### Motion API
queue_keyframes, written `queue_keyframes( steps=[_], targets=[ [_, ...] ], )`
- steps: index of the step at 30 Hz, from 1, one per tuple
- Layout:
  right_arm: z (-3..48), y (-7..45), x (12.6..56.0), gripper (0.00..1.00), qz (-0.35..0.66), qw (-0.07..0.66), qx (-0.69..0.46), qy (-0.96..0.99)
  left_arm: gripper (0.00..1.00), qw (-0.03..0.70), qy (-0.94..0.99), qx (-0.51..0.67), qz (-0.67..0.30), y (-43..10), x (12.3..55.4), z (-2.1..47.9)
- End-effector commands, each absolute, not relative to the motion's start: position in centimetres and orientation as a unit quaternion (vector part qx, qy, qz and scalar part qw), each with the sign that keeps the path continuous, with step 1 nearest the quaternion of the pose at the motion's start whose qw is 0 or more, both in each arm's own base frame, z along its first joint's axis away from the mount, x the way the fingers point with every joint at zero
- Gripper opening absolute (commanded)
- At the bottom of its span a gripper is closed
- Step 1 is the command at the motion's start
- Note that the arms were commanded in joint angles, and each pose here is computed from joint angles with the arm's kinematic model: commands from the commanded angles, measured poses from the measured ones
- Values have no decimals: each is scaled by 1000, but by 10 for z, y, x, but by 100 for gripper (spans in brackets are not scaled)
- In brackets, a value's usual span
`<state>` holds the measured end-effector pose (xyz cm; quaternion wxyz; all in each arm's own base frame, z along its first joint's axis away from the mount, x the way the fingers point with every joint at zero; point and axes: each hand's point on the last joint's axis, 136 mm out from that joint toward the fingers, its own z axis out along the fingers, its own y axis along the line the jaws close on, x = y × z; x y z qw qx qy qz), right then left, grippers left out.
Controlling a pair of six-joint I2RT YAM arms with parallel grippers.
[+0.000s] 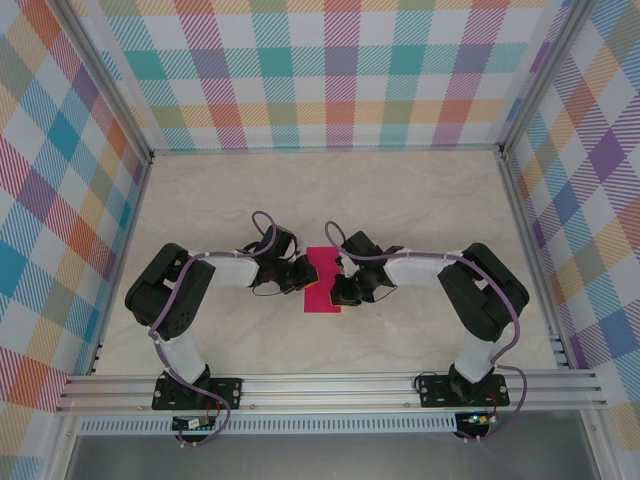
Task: Fold a paper plane with a square sheet of paper (pick it up from the middle)
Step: Fold the triangle a second time at the center of the table.
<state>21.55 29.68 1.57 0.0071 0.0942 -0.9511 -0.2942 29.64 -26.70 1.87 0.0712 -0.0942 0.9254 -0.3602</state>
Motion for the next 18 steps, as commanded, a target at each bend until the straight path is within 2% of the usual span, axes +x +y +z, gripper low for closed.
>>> queue_keyframes(
  steps=[1,8,18],
  targets=[
    [21,296,218,8,-284,8,104,-953,6,53,943,-113,-309,-244,290,-12],
    [59,323,235,9,-327,-25,131,-935,6,34,946,-113,-302,-245,281,-19],
    [37,335,244,9,-313,-16,137,-940,5,27,947,-119,-298,-245,279,-22]
  ],
)
